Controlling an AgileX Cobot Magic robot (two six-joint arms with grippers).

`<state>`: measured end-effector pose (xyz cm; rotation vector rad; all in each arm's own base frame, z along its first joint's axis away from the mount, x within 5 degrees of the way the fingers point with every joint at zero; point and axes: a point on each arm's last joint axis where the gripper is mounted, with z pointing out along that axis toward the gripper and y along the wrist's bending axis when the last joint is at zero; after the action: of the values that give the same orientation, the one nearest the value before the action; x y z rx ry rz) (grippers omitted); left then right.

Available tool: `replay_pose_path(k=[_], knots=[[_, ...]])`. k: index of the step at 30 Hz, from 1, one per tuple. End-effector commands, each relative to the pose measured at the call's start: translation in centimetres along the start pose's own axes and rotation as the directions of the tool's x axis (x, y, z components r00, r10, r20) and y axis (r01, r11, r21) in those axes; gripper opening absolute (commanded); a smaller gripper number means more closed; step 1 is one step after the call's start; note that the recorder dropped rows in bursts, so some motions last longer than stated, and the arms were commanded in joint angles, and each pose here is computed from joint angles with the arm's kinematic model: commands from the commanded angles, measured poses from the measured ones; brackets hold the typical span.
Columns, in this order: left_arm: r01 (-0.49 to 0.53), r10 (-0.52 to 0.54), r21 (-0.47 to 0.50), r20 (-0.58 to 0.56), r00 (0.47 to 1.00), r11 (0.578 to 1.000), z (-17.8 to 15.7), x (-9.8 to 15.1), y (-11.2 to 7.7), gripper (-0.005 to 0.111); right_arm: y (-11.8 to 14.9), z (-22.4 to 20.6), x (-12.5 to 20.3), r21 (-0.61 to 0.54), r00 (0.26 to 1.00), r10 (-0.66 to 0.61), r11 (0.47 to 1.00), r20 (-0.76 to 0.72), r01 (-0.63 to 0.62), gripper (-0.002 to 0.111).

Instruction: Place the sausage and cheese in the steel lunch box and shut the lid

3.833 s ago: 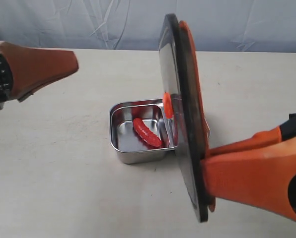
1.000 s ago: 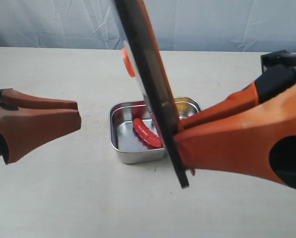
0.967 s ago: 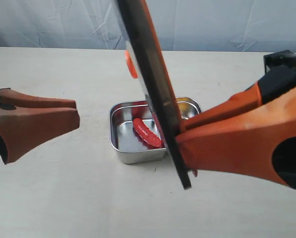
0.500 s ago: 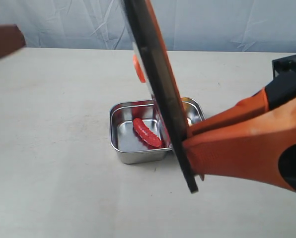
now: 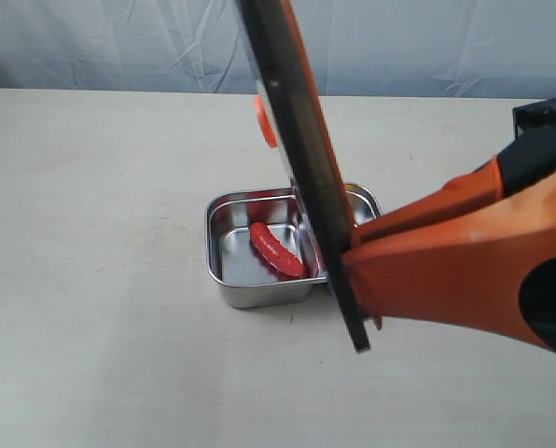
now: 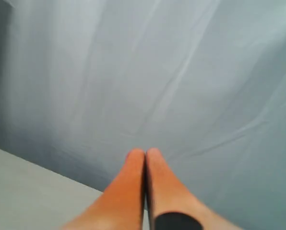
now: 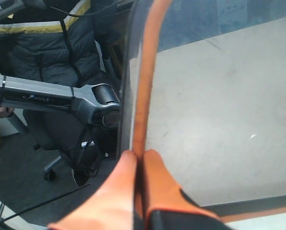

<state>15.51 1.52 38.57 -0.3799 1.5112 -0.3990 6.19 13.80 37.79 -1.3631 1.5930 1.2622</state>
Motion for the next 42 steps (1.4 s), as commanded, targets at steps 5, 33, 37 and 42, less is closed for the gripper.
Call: replay_pose_path(k=[5,33,37,42], knots=[[-0.788,0.789,-0.035,0.000,0.615,0.615,-0.3,-0.9,-1.3,0.000,0.1,-0.2,-0.2,0.012,1.000,-0.014,1.000,0.013,0.014,-0.001],[-0.517,0.675,0.676,0.040,0.737,0.525,-3.0,9.3,-6.6,0.000,1.7,-0.3,-0.6,-0.159,0.996,-0.066,0.984,0.066,0.076,-0.001],[-0.419,0.542,0.787,0.129,0.830,0.454,-4.5,8.5,-8.3,0.000,1.7,-0.3,-0.6,-0.159,0.994,-0.084,0.983,0.073,0.095,-0.001],[-0.345,0.501,0.857,0.121,0.857,0.383,-5.5,9.3,-8.4,0.000,1.6,-0.3,-0.8,-0.150,0.987,-0.138,0.977,0.085,0.149,-0.001]])
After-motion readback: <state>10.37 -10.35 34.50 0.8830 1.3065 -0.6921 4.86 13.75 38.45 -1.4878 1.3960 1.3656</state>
